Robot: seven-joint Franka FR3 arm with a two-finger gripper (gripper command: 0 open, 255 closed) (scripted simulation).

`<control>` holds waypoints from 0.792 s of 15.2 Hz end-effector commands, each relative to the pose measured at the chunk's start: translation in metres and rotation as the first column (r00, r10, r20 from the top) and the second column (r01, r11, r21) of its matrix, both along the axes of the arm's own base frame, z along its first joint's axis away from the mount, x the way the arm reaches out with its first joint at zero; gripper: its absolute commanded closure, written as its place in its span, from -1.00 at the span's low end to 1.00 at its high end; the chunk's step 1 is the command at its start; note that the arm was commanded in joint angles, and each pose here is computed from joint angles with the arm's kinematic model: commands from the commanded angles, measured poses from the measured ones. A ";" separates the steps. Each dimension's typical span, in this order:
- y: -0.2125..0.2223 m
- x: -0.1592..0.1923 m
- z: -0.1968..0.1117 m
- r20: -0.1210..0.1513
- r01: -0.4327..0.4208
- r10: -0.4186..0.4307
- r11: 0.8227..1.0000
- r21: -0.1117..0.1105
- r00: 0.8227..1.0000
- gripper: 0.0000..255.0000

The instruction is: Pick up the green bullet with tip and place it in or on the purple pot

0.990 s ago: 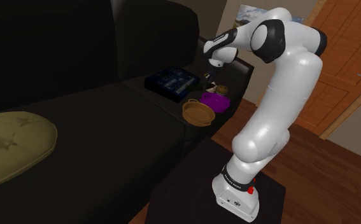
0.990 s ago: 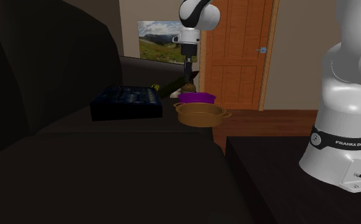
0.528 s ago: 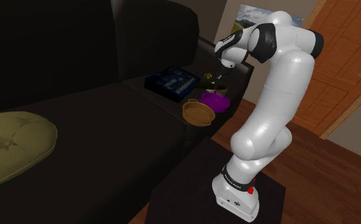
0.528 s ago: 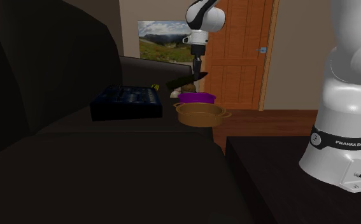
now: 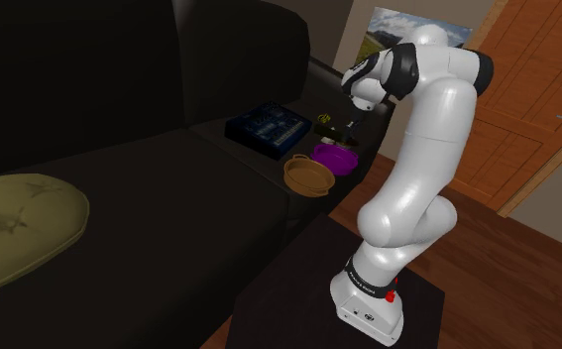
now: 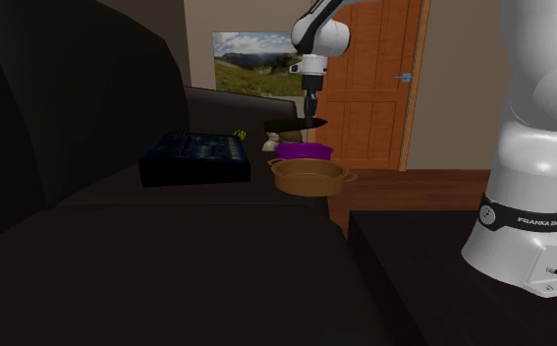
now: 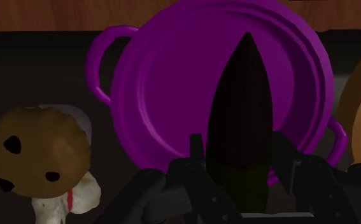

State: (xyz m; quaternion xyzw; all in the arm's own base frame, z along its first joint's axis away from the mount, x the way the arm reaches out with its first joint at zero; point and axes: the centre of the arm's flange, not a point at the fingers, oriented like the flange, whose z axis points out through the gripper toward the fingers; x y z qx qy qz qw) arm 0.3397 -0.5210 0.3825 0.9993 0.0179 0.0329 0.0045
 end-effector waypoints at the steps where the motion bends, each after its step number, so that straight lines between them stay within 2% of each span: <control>1: -0.002 0.000 -0.011 0.000 0.000 0.000 1.000 0.000 1.000 1.00; 12: -0.002 0.000 -0.063 0.000 0.000 0.000 1.000 0.000 1.000 1.00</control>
